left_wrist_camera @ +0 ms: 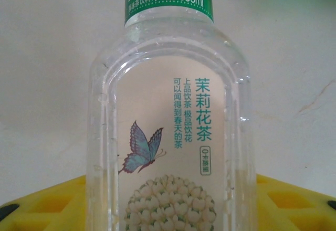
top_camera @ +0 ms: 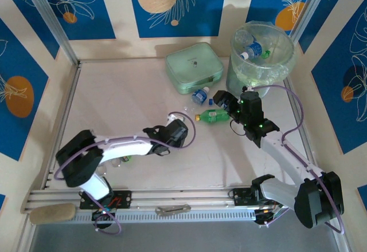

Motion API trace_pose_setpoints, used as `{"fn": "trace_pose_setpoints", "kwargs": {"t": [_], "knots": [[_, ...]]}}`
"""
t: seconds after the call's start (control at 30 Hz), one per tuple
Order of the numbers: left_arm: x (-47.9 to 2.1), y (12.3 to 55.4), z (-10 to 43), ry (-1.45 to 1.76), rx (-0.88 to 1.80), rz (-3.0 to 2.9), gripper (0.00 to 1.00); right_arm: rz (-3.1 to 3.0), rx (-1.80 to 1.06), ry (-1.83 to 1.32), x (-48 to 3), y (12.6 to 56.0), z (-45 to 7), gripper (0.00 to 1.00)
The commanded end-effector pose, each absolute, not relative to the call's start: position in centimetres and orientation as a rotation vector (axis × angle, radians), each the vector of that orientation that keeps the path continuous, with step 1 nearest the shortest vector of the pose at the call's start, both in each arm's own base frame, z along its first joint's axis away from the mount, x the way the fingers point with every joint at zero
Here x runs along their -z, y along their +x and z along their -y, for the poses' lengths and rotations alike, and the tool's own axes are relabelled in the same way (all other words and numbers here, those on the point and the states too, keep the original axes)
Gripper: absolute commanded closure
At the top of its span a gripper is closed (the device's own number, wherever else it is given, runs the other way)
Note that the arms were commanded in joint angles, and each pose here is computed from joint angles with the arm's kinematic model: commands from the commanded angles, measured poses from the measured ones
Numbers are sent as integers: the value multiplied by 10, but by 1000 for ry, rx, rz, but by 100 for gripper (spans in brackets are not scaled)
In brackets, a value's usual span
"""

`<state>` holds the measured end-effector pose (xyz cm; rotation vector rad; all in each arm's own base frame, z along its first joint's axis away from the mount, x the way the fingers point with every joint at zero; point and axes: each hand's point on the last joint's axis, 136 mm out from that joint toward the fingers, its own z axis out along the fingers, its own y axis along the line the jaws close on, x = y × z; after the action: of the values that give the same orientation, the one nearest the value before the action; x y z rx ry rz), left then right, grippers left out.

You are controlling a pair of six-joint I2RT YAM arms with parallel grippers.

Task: Put the plastic bottles in the bin

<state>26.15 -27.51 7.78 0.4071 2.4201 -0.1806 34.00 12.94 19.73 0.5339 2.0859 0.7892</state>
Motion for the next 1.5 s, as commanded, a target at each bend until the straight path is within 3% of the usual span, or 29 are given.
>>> {"fn": "trace_pose_setpoints", "kwargs": {"t": [0.0, 0.3, 0.63, 1.27, 1.47], "knots": [[-125, 277, 274, 338, 277, -2248, 42, -2090, -906, 431, -204, 341, -154, 0], [-195, 287, 278, 279, 538, -2017, 44, -2055, -1207, 110, -243, 338, -233, 2], [-211, 281, 298, 342, 751, -1940, 45, -2044, -1356, -59, -256, 334, -288, 8], [-217, 292, 290, 296, 697, -1907, 43, -2179, -1357, -118, -224, 324, -316, 20], [-219, 294, 293, 295, 704, -1903, 42, -2177, -1353, -124, -226, 325, -316, 32]]}}
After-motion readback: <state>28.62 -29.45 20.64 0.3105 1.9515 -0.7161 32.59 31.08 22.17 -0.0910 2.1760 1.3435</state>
